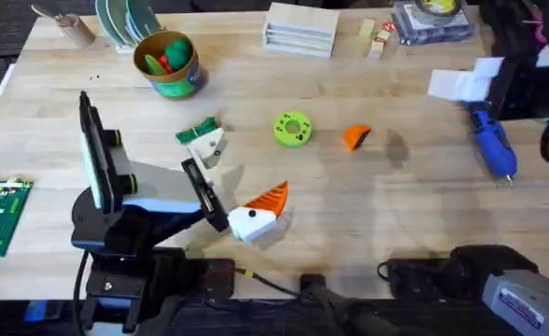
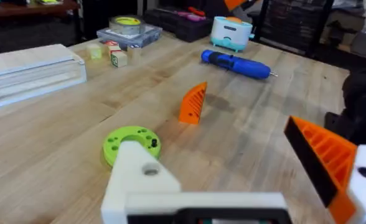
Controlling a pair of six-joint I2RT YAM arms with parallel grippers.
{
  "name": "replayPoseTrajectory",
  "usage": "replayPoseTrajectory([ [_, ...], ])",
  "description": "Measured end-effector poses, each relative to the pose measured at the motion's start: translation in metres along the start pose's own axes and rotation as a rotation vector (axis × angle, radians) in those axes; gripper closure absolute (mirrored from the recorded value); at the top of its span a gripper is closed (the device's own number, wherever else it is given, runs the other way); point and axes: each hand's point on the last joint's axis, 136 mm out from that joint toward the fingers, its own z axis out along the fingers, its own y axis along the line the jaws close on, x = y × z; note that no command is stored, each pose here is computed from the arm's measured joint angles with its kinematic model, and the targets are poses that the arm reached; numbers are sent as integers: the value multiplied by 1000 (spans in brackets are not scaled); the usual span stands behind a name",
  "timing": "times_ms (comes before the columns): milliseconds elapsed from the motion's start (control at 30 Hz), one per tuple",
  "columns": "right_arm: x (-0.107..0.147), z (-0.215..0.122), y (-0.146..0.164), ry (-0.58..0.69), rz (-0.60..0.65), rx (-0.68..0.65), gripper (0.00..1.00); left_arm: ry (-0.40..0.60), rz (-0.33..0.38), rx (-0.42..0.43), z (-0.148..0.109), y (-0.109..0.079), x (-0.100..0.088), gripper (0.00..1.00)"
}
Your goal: Pick up the gripper from the table and insert it into the empty holder that is missing its gripper. Then pick up a screw, insert it into the mounting hole, and use the screwdriver to tighten it. Finally, clean up the table by picking up the vegetable and placing it into the bucket.
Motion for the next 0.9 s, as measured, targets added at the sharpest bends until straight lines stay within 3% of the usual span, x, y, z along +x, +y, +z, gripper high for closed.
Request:
replayPoseTrajectory([
  [333, -7, 6, 10, -13, -8, -50, 10, 1, -8, 16, 0, -3, 0, 8],
  [467, 11, 22, 43, 93, -63, -161, 9, 1, -7, 17, 0, -3, 0, 8],
  [667, 44, 29, 104, 215, -247, -285, 7, 2, -8, 21, 0, -4, 0, 7],
  [900, 64, 45, 116, 303, -331, -256, 7, 2, -8, 27, 0, -5, 0, 8],
])
